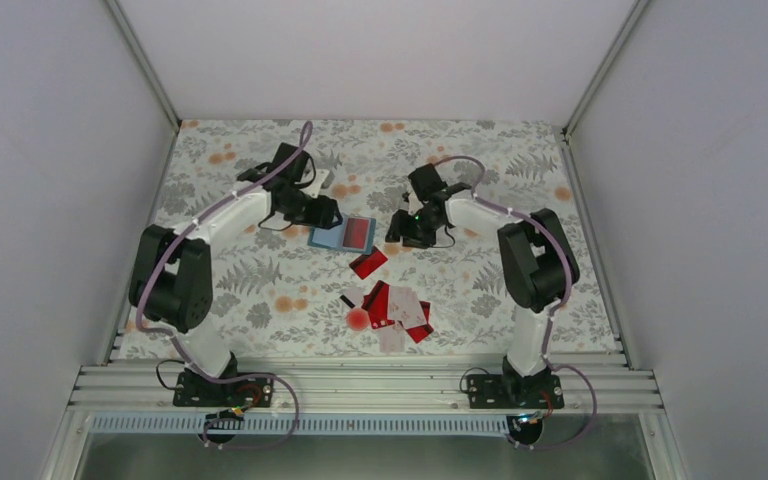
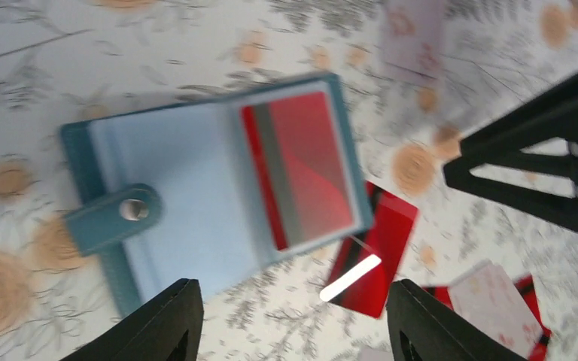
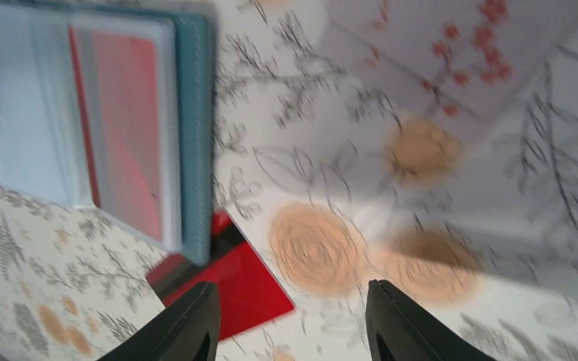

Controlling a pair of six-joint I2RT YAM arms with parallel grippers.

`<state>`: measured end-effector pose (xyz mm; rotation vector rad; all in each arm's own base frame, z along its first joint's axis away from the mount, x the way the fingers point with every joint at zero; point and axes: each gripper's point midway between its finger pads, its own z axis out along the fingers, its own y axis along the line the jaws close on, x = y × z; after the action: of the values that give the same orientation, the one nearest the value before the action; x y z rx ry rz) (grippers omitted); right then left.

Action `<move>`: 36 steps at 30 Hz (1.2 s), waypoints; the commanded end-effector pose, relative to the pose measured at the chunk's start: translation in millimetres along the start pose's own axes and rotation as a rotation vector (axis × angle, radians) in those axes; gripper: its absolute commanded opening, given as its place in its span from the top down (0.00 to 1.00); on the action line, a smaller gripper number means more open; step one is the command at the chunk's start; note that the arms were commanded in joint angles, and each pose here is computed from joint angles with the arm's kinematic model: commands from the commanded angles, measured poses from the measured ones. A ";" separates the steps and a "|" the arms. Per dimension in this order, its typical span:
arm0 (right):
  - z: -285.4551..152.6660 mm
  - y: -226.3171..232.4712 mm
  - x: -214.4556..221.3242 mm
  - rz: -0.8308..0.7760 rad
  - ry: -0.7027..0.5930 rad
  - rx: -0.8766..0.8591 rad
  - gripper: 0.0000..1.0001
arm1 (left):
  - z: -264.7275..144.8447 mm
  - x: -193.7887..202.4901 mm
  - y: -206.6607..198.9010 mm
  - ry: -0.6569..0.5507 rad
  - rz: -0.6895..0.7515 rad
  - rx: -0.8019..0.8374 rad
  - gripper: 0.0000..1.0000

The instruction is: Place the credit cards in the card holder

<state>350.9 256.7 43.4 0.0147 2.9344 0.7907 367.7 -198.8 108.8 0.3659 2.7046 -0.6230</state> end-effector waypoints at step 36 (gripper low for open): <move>-199.6 -65.9 61.8 0.142 -0.413 0.353 0.02 | 88.6 148.3 -183.1 0.359 -0.109 -0.350 0.11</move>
<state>278.0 98.5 161.8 0.3851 2.6755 0.1233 208.1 -382.1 61.7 0.4227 3.0248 -0.2360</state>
